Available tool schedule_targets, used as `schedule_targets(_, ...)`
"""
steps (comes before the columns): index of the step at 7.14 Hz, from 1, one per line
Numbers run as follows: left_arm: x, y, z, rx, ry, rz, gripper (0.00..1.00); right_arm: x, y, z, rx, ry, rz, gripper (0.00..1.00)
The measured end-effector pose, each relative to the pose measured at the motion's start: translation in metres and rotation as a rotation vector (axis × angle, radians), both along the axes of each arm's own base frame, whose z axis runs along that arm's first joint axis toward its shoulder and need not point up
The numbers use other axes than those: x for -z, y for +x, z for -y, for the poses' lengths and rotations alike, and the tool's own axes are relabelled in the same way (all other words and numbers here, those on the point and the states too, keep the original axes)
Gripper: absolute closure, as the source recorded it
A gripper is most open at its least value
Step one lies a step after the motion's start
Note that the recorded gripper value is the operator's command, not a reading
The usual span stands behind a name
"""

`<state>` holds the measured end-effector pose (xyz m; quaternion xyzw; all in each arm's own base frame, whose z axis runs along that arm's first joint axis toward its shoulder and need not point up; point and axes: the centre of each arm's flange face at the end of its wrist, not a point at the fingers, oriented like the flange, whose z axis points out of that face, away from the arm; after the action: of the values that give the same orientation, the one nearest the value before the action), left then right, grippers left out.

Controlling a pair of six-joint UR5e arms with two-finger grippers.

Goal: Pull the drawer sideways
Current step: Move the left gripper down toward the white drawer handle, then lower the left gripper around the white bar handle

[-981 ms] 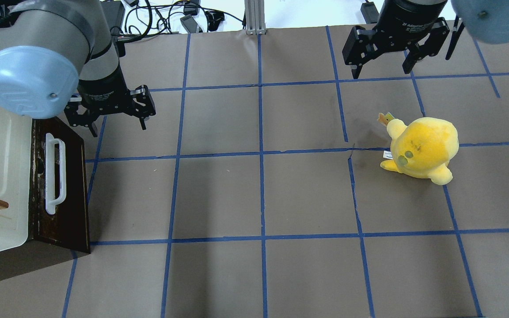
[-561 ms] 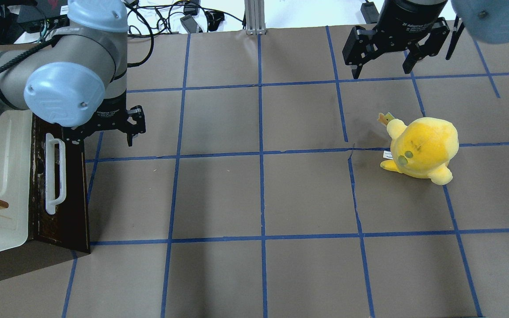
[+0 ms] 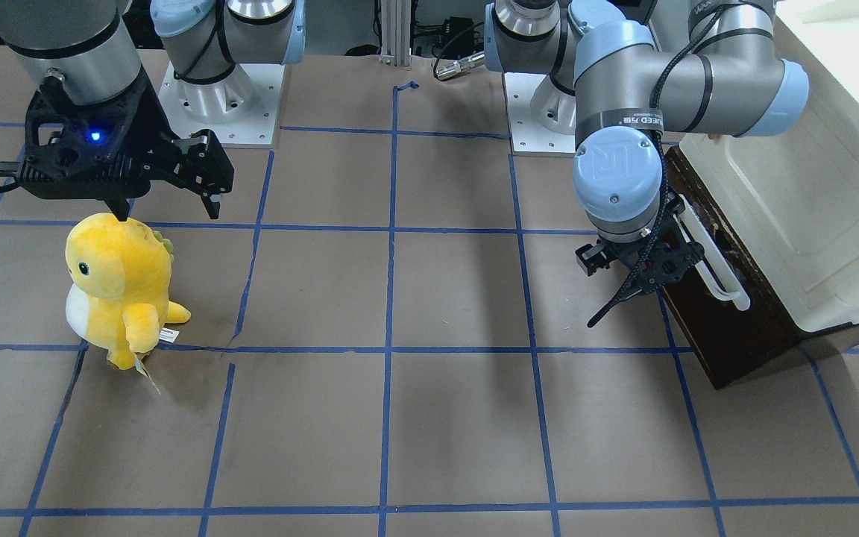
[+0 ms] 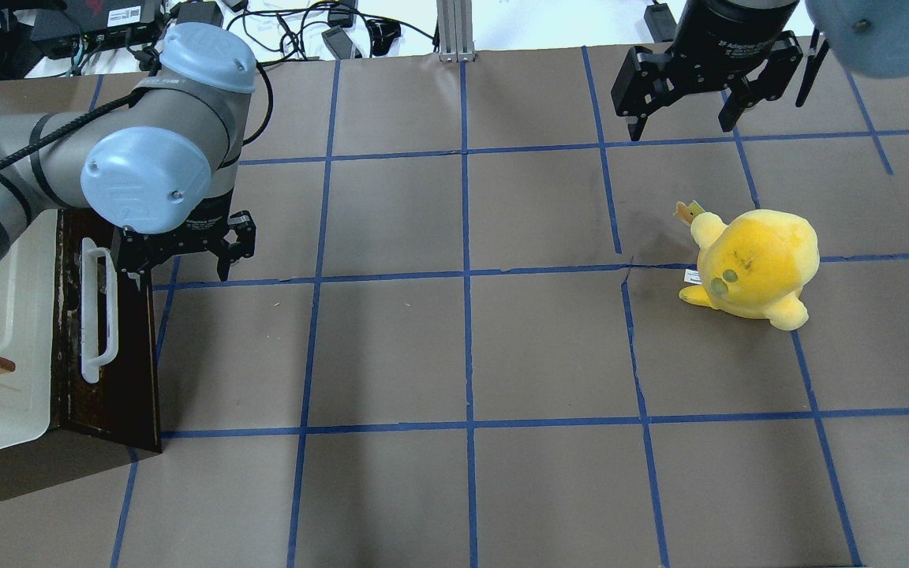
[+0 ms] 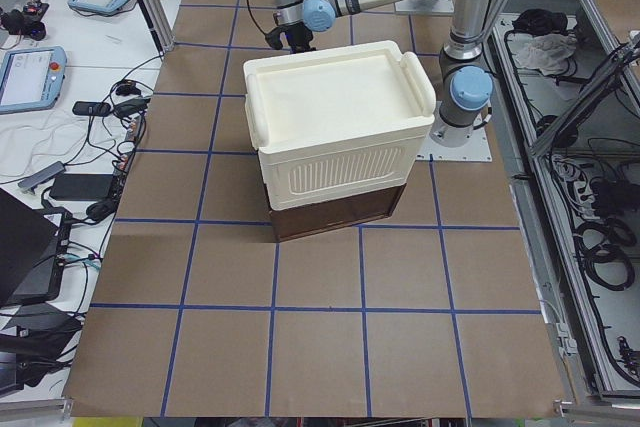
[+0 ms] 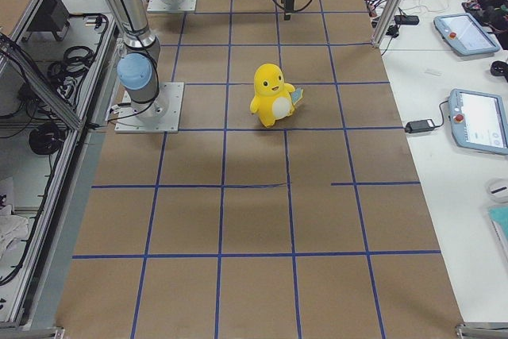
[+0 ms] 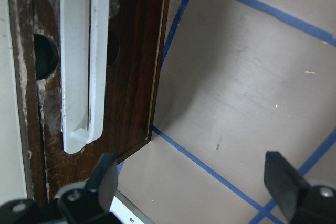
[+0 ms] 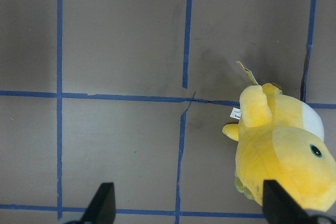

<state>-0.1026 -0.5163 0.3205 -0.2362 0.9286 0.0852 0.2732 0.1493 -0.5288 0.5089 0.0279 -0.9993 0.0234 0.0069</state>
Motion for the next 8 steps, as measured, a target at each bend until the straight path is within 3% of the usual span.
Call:
schedule_targets(3, 0.01, 0.025, 0.008, -0.079, -0.001, 0.024, 0.1, 0.0, 0.0, 0.0, 0.001, 0.0, -0.001, 0.0)
schedule_targets(8, 0.034, 0.056, 0.023, -0.093, 0.037, 0.135, 0.08, 0.0, 0.0, 0.0, 0.001, 0.0, 0.0, 0.0)
